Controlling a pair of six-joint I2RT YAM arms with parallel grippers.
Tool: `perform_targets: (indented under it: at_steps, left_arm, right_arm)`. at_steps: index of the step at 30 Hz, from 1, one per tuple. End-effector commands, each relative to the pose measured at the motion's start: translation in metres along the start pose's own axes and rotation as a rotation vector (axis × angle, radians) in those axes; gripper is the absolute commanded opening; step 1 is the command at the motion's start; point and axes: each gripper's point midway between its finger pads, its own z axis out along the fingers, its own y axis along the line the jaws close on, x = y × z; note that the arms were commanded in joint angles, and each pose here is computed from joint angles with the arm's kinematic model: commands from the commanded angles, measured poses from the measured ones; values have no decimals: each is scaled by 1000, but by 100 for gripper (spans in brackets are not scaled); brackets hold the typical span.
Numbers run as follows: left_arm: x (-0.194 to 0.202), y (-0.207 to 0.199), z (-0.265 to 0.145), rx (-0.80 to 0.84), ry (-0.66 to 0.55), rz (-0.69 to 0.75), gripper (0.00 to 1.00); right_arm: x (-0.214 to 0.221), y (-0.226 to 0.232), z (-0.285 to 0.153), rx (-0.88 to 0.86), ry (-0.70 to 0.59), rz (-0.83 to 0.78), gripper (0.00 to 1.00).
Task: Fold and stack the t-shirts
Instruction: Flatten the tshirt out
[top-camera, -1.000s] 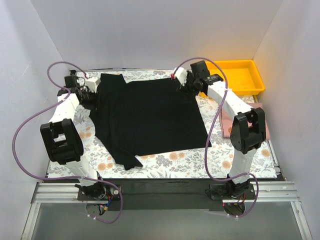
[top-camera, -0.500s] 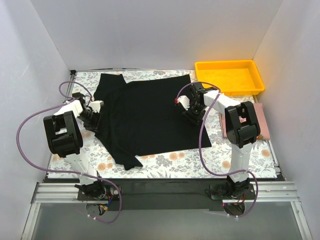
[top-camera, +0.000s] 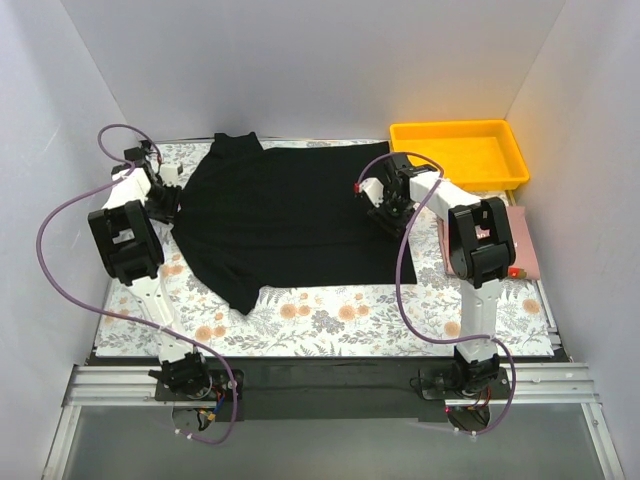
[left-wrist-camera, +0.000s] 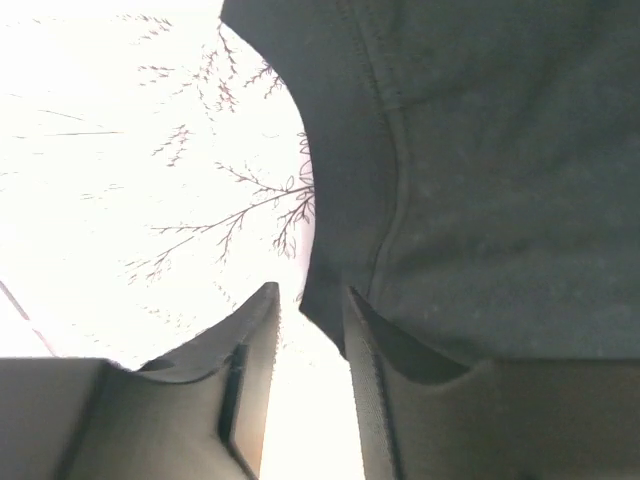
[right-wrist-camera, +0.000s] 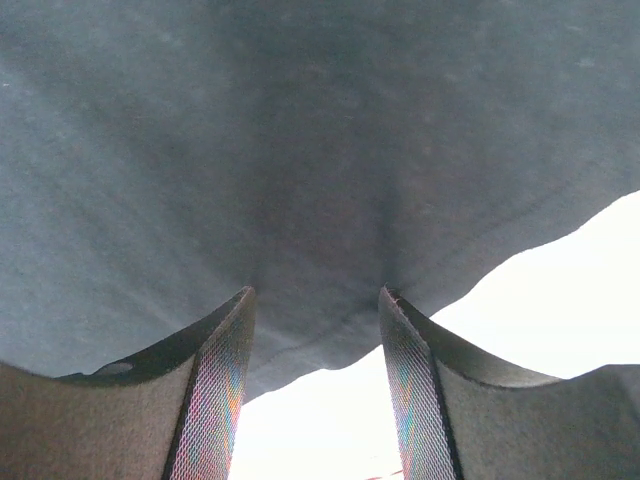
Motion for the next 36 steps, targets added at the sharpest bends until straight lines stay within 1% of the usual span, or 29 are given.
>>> perform_targets:
  at_steps: [1, 2, 3, 4, 5, 6, 7, 8, 9, 10, 12, 13, 17, 19, 20, 23, 25, 26, 27, 29, 32, 34, 36]
  left_arm:
    - [-27, -8, -59, 15, -133, 54, 33]
    - [-28, -17, -70, 42, -158, 86, 34]
    - [-20, -39, -73, 134, -174, 108, 34]
    - [-18, -57, -101, 182, -216, 152, 36]
    - [-11, -68, -107, 203, -228, 189, 37]
    - [3, -86, -120, 234, -255, 260, 37]
    - [18, -102, -122, 265, -240, 319, 37]
    - [28, -111, -123, 264, -235, 361, 37]
    - [32, -118, -135, 238, -264, 421, 37]
    - [59, -133, -125, 287, -216, 429, 37]
    - [73, -152, -126, 299, -206, 463, 36]
    - [88, -159, -119, 327, -171, 456, 36]
    - [110, -184, -106, 381, -110, 454, 32]
    - [122, -195, -96, 378, -72, 470, 28]
    - [129, -200, -93, 392, -51, 465, 28]
    - [134, -201, -81, 344, -44, 467, 26]
    - [148, -198, -67, 319, 3, 449, 26]
    - [147, -195, -64, 304, 6, 443, 26]
    - [155, -194, -58, 300, 31, 440, 26]
    - [157, -184, -49, 247, 48, 439, 26]
    - [178, -172, -37, 193, 131, 438, 24]
    - [199, -162, -36, 145, 189, 476, 22]
    - [207, -155, -42, 104, 190, 519, 19]
  right_arm:
    - [-18, -15, -28, 59, -64, 24, 59]
    - [-23, -11, -34, 42, -95, 24, 59]
    - [-26, -8, -39, 36, -110, 28, 60]
    - [-30, -4, -50, 38, -132, 28, 60]
    - [-34, 3, -54, 24, -145, 22, 60]
    - [-33, 8, -58, 16, -146, 21, 60]
    - [-32, 14, -64, 10, -153, 20, 60]
    - [-32, 20, -66, -5, -157, 18, 60]
    - [-29, 27, -66, -19, -148, 27, 60]
    - [-24, 33, -65, -34, -139, 30, 60]
    - [-19, 43, -64, -57, -128, 38, 59]
    - [-16, 47, -62, -67, -122, 39, 59]
    - [-1, 58, -49, -100, -76, 61, 57]
    - [10, 65, -38, -127, -44, 77, 56]
    - [10, 65, -38, -127, -43, 76, 56]
    - [26, 71, -25, -135, 0, 85, 54]
    - [36, 72, -17, -125, 17, 84, 54]
    - [39, 72, -15, -126, 27, 87, 54]
    - [41, 72, -13, -123, 30, 88, 54]
    - [47, 72, -8, -121, 46, 87, 54]
    - [53, 71, -4, -114, 67, 84, 54]
    - [55, 71, -3, -106, 74, 74, 54]
    - [57, 67, -3, -91, 82, 68, 54]
